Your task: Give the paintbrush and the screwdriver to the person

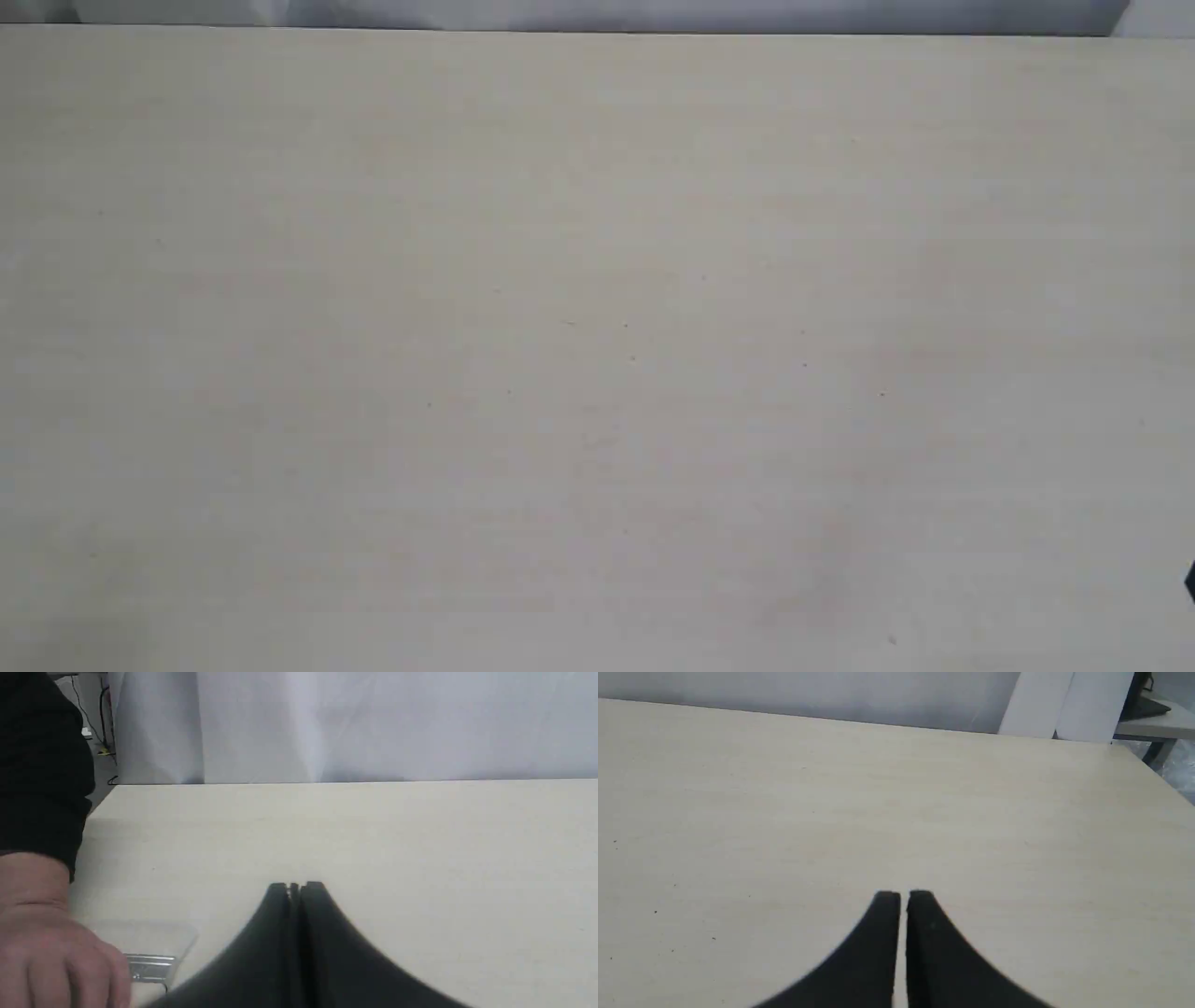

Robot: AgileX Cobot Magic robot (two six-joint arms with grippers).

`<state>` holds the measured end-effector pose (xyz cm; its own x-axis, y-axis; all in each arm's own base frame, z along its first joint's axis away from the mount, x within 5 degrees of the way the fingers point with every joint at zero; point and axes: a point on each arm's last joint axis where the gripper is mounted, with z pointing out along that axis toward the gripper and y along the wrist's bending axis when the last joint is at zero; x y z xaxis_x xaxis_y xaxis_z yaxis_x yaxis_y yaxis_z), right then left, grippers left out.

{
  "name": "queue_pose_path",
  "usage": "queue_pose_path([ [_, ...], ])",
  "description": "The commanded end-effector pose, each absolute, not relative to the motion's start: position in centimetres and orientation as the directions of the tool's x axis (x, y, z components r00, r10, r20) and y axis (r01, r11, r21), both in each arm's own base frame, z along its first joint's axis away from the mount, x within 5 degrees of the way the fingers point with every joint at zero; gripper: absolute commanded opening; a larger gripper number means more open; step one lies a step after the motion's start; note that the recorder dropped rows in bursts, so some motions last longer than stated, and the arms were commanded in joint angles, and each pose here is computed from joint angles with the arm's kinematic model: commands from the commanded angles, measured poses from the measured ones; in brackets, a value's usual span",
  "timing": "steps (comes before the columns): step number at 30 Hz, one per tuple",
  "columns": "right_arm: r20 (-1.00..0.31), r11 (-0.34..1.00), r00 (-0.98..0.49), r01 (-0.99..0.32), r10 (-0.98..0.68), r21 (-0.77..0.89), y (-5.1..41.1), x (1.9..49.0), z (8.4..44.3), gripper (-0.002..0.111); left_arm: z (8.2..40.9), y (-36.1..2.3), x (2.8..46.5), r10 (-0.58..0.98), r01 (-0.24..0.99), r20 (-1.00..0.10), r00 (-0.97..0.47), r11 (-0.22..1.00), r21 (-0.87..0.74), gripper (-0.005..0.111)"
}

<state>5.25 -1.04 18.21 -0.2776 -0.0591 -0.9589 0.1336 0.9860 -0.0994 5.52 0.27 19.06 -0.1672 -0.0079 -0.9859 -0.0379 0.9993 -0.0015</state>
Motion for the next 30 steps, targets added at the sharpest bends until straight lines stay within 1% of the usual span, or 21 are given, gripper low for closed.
queue_pose_path([
  [1,-0.961,0.988,-0.273,0.134,-0.040,-0.079,-0.98,5.24,18.12,0.004,19.05,0.22,5.52,-0.011,-0.029,-0.987,-0.163,1.000,-0.006,0.000],
  [30,-0.963,0.989,-0.268,0.134,-0.032,-0.070,-0.95,5.25,18.16,0.004,19.07,0.22,5.53,-0.009,-0.029,-0.987,-0.159,1.000,-0.005,0.000],
])
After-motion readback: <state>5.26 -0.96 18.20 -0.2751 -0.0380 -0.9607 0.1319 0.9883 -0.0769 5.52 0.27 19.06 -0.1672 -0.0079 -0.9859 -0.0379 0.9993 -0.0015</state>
